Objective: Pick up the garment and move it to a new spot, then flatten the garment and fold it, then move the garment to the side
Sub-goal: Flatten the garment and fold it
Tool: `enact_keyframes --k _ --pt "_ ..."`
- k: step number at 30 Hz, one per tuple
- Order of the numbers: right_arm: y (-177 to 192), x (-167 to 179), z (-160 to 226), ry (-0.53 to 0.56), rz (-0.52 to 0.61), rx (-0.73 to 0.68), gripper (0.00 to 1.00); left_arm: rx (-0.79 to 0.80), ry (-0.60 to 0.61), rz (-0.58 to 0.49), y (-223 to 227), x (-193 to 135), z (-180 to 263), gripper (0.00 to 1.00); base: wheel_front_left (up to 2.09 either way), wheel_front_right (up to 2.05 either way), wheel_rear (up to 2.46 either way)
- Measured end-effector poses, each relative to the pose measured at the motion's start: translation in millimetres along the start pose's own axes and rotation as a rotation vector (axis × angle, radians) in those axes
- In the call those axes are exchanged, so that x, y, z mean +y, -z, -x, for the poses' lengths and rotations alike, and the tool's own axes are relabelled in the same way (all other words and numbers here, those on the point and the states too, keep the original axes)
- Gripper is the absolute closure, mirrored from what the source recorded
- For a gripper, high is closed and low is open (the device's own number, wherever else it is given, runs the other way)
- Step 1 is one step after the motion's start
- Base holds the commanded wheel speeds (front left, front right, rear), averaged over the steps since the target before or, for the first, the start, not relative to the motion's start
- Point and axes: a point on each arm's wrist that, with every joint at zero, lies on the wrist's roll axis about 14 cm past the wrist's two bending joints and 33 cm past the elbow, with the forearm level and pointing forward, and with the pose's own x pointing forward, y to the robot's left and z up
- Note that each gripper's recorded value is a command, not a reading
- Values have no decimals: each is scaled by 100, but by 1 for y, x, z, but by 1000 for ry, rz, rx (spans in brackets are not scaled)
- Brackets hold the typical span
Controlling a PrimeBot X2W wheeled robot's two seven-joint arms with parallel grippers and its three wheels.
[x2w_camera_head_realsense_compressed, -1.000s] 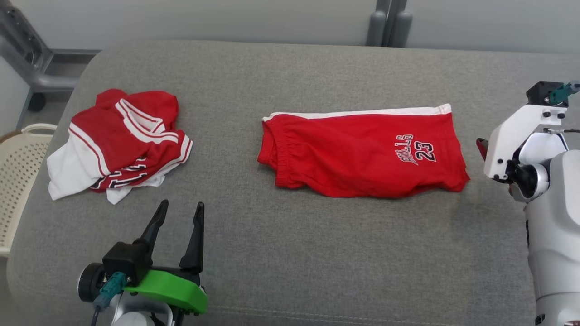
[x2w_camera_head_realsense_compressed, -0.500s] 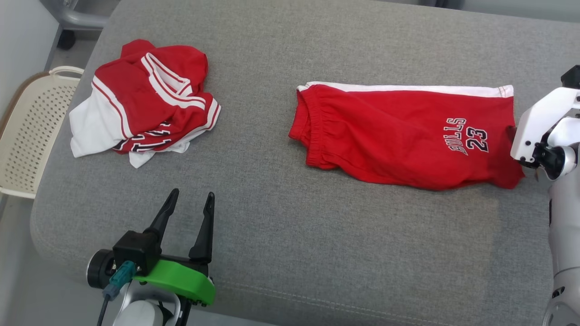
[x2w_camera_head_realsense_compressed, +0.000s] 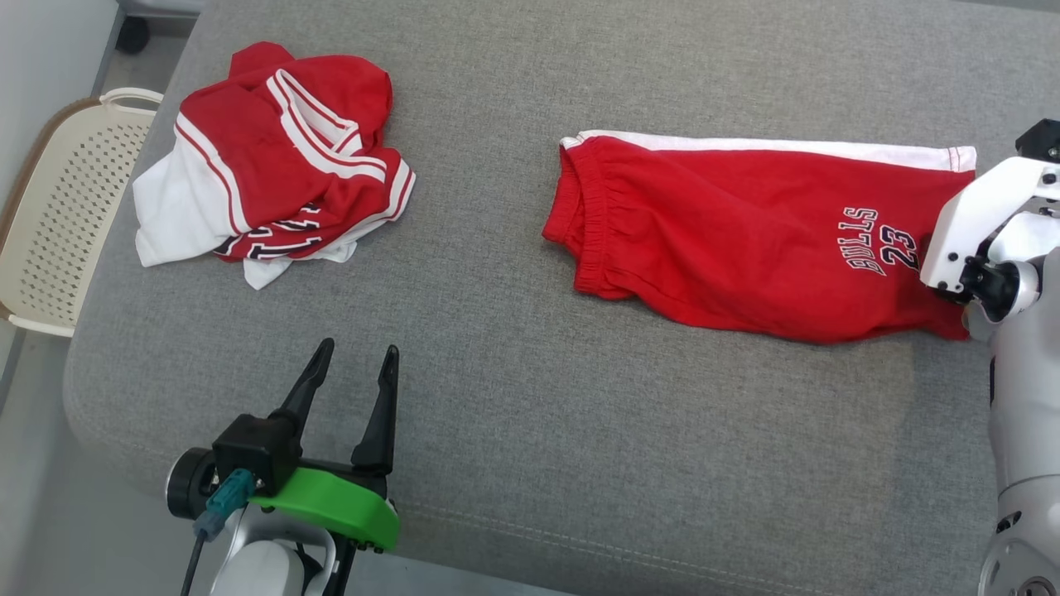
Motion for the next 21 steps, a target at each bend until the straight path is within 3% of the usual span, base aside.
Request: enact_keyframes --k 9,21 --pt "-7 0 4 13 17 -25 100 -1 -5 6 0 2 2 0 0 0 0" --pt "-35 -53 36 168 54 -96 100 -30 1 10 -10 0 7 0 0 0 0"
